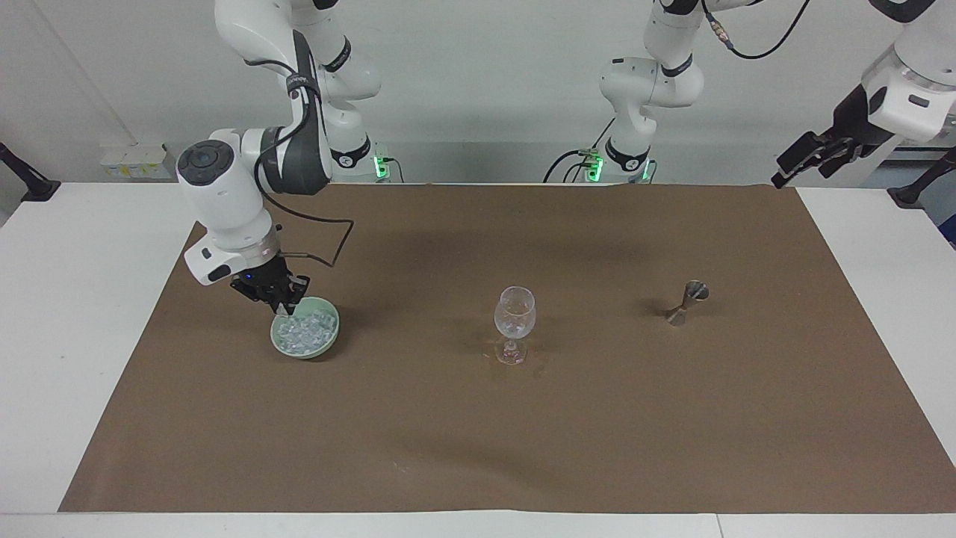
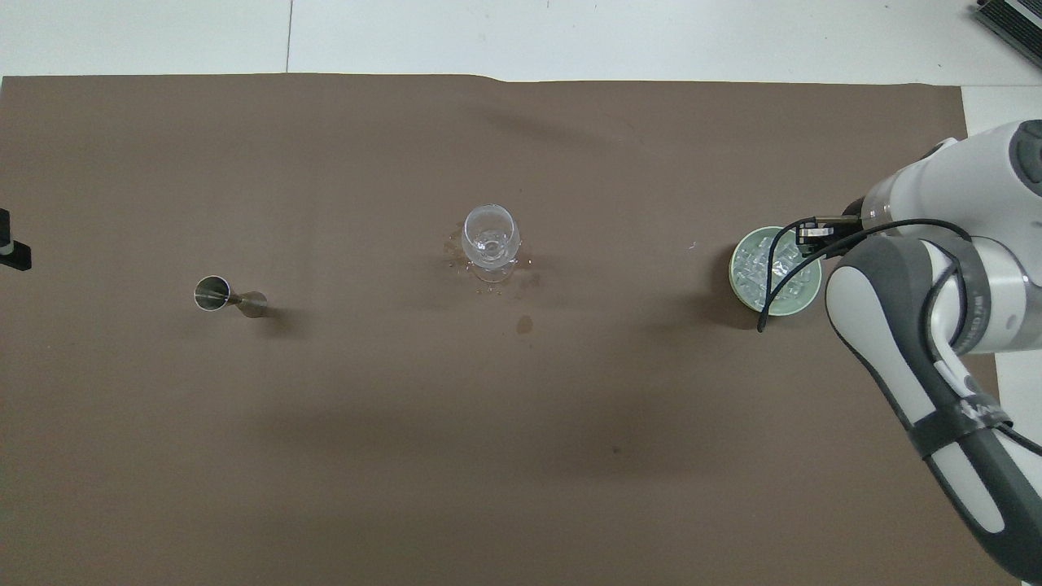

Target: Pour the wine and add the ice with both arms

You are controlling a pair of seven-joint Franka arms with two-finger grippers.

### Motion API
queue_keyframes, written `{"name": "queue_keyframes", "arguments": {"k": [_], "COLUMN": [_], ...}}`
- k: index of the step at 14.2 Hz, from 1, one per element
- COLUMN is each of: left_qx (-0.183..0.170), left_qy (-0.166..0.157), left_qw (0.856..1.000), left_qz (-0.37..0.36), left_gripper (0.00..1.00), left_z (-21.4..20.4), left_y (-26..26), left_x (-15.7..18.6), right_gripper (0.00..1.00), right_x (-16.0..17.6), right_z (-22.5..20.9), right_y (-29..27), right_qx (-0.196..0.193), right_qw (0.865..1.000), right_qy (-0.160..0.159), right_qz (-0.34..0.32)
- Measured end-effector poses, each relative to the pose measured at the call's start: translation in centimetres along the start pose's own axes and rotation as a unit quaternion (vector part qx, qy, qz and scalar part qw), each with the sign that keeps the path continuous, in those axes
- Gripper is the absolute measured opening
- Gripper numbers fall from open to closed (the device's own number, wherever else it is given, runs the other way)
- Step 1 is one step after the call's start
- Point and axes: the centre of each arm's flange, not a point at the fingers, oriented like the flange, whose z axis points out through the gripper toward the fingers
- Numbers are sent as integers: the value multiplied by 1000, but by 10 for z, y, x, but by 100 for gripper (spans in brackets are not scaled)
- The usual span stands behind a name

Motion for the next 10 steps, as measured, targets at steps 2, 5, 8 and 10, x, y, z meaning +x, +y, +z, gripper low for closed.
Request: {"name": "queue_keyframes", "arguments": {"k": [2,5,8,10], "left_qx": [5,3,-1,-1], "left_qy": [6,11,17,16], "left_qw": [1000,999,999,999], "left_qz": [16,34,40,43], "left_gripper": [100,100,100,100], "left_z": [-5,-11,-18,-17], "left_y": [15,30,33,36], "left_x": [-8,-18,-25,-26], "right_gripper": [22,22,22,22], "right_x": [-3,-11,-18,-20], "right_z": [-23,-52,-82,-102], "right_y": [0,1,-7,-22], "right_qx": [0,2,4,8], "right_qw": [1000,1000,1000,1000], "right_qy": [2,9,19,24], "right_qz": [0,0,-7,-5]}}
